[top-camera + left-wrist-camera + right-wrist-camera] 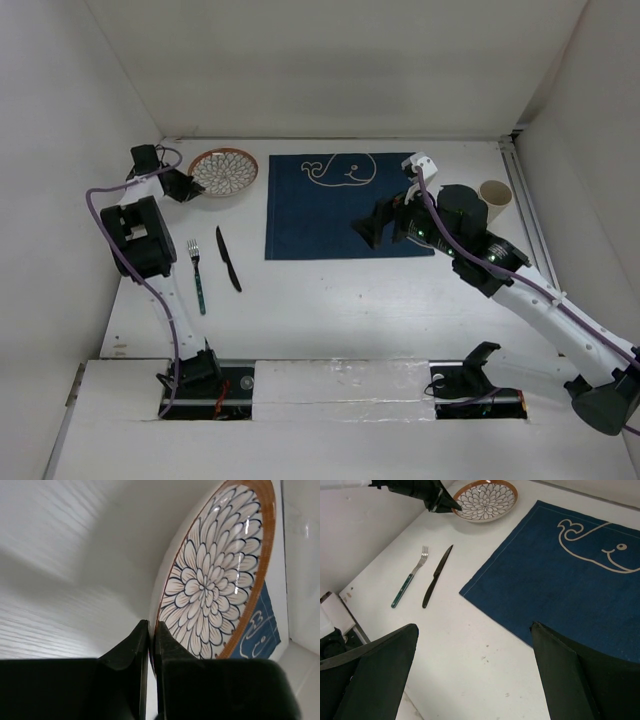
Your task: Set the dinner table for one person
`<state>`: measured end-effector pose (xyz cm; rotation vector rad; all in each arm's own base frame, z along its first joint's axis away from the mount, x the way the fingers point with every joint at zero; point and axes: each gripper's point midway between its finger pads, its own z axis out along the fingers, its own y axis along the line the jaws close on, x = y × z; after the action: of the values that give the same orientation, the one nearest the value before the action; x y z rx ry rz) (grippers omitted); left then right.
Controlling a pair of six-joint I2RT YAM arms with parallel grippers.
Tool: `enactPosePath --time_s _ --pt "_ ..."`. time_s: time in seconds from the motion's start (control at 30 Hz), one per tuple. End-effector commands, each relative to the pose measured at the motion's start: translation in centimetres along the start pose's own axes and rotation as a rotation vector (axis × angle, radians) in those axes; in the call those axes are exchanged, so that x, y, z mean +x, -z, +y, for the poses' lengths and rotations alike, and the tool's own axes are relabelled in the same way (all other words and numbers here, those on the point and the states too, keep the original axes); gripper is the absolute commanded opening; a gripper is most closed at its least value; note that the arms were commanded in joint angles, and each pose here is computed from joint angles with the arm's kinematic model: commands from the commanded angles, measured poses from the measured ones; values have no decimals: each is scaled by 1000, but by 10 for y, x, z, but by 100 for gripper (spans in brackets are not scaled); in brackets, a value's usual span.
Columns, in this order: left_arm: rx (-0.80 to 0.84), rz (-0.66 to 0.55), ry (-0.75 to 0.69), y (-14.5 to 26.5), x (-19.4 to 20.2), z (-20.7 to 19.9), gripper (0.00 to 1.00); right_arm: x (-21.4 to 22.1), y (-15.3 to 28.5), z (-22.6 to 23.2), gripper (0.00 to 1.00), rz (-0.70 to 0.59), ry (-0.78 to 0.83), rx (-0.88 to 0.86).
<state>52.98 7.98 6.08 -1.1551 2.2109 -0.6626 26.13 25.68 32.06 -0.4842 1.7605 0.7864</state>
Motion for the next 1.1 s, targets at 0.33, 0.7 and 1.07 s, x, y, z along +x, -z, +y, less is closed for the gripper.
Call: enactPosePath --time_s 0.33,0.7,1.07 --pt "548 -75 -216 129 52 -207 0 -17 14 5 100 -75 -16 0" --pt "803 110 -362 130 192 -271 0 -11 31 -4 100 -46 -43 48" --pt "769 266 -358 77 245 -248 0 -25 94 -13 100 -121 -43 142"
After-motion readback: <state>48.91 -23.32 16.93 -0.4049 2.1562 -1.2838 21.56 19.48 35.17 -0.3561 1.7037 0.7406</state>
